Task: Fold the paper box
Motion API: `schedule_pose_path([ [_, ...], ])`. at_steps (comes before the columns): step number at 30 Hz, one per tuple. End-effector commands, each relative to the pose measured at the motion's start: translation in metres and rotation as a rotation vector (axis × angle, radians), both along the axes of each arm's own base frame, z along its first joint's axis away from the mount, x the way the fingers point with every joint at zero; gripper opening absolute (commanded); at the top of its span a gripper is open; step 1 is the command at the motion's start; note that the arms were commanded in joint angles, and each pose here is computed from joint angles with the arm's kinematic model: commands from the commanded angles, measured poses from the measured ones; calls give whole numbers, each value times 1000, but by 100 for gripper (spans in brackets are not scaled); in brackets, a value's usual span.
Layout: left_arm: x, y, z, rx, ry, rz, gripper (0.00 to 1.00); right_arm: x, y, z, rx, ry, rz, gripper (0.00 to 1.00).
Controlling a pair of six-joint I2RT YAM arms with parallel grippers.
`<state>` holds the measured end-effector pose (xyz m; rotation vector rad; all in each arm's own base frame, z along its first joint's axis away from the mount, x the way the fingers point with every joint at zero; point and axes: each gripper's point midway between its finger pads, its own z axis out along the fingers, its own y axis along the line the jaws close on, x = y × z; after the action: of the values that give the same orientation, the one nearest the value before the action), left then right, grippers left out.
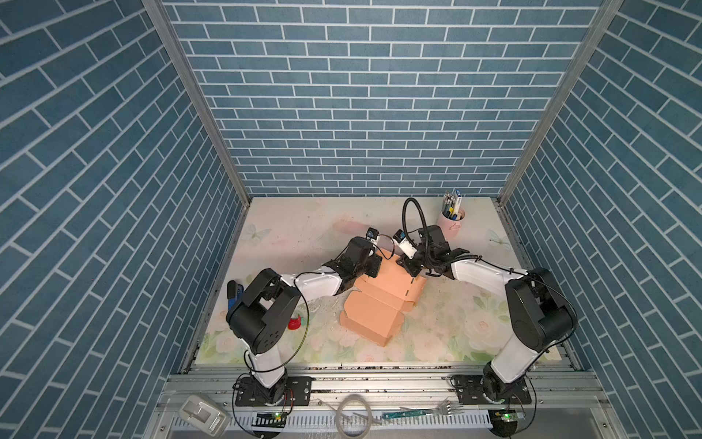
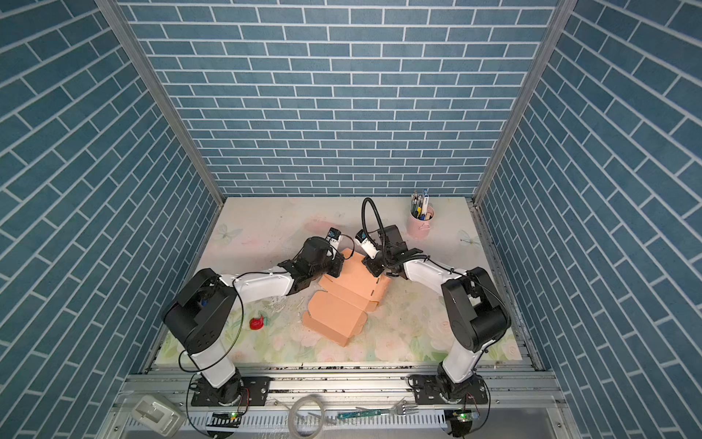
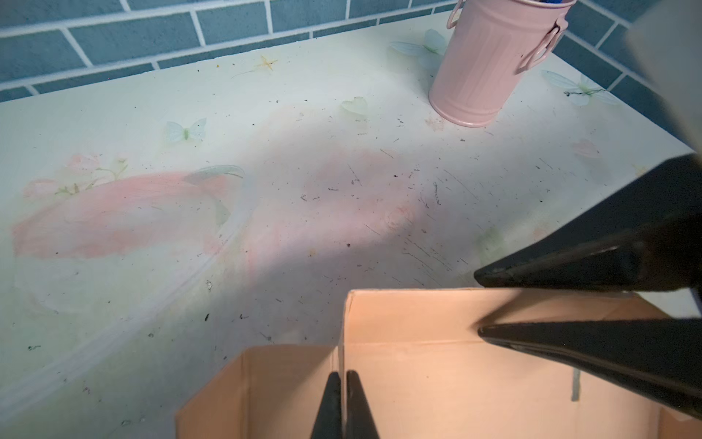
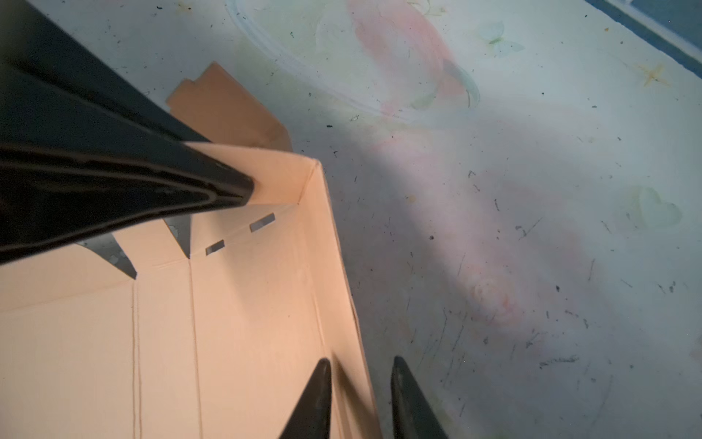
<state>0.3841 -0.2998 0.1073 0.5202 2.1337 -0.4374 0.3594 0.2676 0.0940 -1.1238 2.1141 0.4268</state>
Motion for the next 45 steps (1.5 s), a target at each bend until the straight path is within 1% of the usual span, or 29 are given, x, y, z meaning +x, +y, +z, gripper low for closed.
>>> schedule_pose_path([
  [1,0,0,16,-33,-36,18,0,-6,0,5,-23,-36,29,24],
  [5,1,2,15,-34,-23,36,0,-7,-1,9,-29,-59,26,18],
  [9,-1,4,21,-46,-15,51,9,-8,-2,16,-33,-82,24,10],
  [10,-1,5,24,-49,-15,52,13,-8,-1,19,-31,-90,24,9],
  [14,-7,11,38,-65,-18,61,40,-9,0,30,-30,-117,29,7],
  [16,-12,15,45,-77,-18,68,48,-11,1,32,-39,-125,34,7],
  [19,-19,28,58,-103,-24,98,52,-14,3,35,-64,-134,45,7],
  [21,-23,39,65,-126,-25,125,54,-17,3,35,-84,-137,53,7],
  [25,-25,70,70,-165,5,221,55,-22,4,36,-140,-154,68,7],
  [29,-23,99,62,-167,48,316,56,-24,3,37,-217,-195,66,7],
  [32,-24,111,51,-150,89,355,56,-25,4,37,-274,-228,67,7],
  [36,-31,114,37,-134,120,342,56,-24,6,38,-324,-275,55,7],
  [40,-35,113,24,-126,134,321,57,-26,10,40,-325,-296,54,6],
  [45,-39,107,3,-166,118,283,57,-31,15,42,-316,-303,63,6],
])
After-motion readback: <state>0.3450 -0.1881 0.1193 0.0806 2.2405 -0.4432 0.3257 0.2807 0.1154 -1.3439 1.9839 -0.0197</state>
